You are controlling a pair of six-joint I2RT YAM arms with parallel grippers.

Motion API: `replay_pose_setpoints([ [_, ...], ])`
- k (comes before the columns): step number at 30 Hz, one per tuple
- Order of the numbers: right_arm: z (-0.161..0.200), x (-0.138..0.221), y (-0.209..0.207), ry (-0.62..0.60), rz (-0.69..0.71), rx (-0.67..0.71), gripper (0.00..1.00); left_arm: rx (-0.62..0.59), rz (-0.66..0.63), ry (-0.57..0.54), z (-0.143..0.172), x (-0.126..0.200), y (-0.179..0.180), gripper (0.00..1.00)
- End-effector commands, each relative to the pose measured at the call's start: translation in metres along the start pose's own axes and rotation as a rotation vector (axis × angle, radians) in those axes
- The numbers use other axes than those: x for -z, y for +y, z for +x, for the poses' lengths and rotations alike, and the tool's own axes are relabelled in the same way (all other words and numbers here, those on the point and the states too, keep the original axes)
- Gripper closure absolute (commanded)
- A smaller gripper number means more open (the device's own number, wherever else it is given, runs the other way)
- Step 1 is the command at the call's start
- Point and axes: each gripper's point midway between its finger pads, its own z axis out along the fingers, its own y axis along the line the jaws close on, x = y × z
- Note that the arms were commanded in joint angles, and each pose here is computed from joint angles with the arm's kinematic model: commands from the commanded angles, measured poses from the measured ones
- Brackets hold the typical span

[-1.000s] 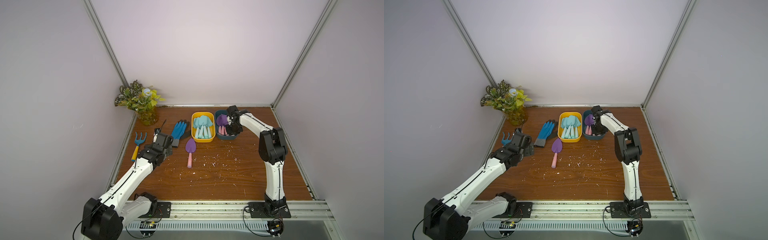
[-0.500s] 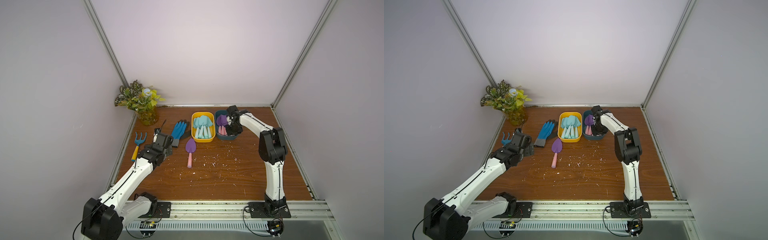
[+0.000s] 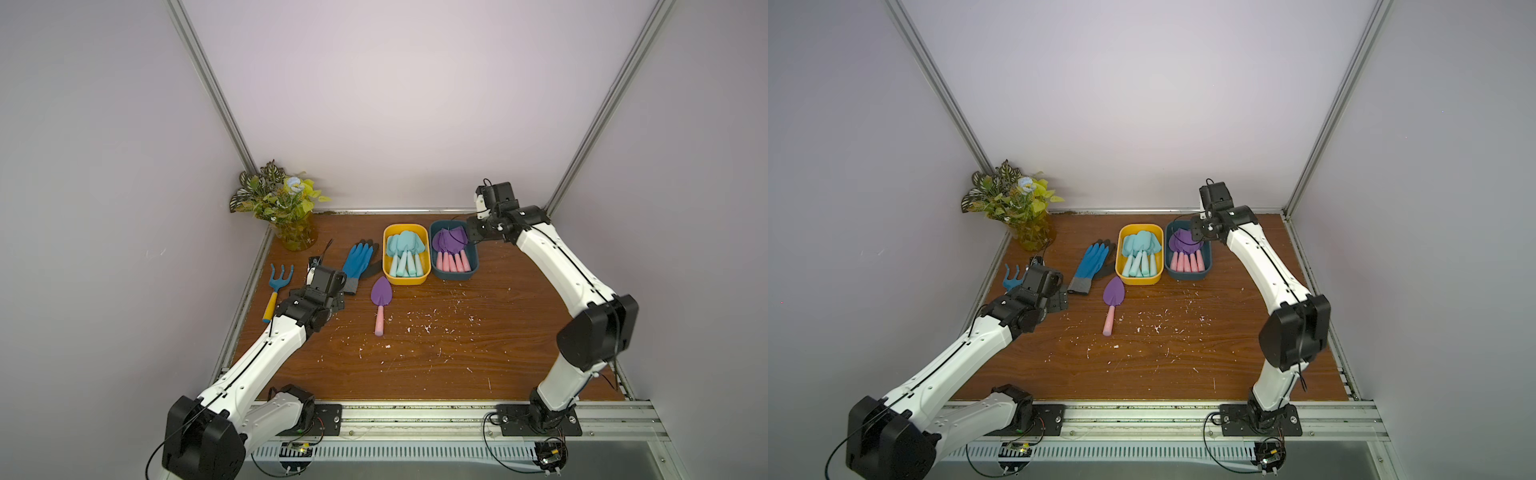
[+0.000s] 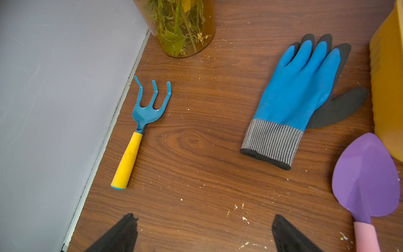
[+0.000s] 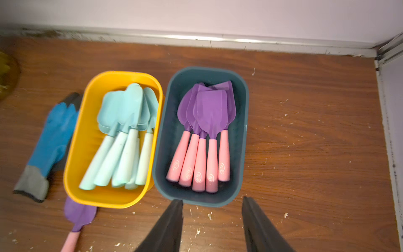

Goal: Sort the small shovels by color and place them into the storage box
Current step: Place the shovel in the storage box, then pick up the shovel from the center of the board.

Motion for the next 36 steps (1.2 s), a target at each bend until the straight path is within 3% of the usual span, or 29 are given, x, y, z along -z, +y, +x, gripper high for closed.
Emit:
replay_pose_setpoints([
  [1,0.019,0.005,0.003,-0.002,-0.049,-0.084,0.5,-0.013,0.012,0.037,0.007,-0.006,-0.002,0.05],
  [10,0.087,0.022,-0.004,0.034,-0.109,-0.107,0.5,-0.033,0.132,0.107,0.029,0.003,-0.05,0.18],
  [17,0.127,0.017,-0.012,0.082,-0.106,-0.073,0.5,-0.016,0.252,0.16,0.045,0.023,-0.102,0.19],
  [28,0.142,0.022,-0.014,0.063,-0.124,-0.065,0.5,-0.142,0.284,0.308,0.086,0.013,-0.151,0.26],
  [36,0.146,0.019,-0.013,0.065,-0.137,-0.067,0.5,-0.225,0.27,0.379,0.11,0.001,-0.164,0.28],
])
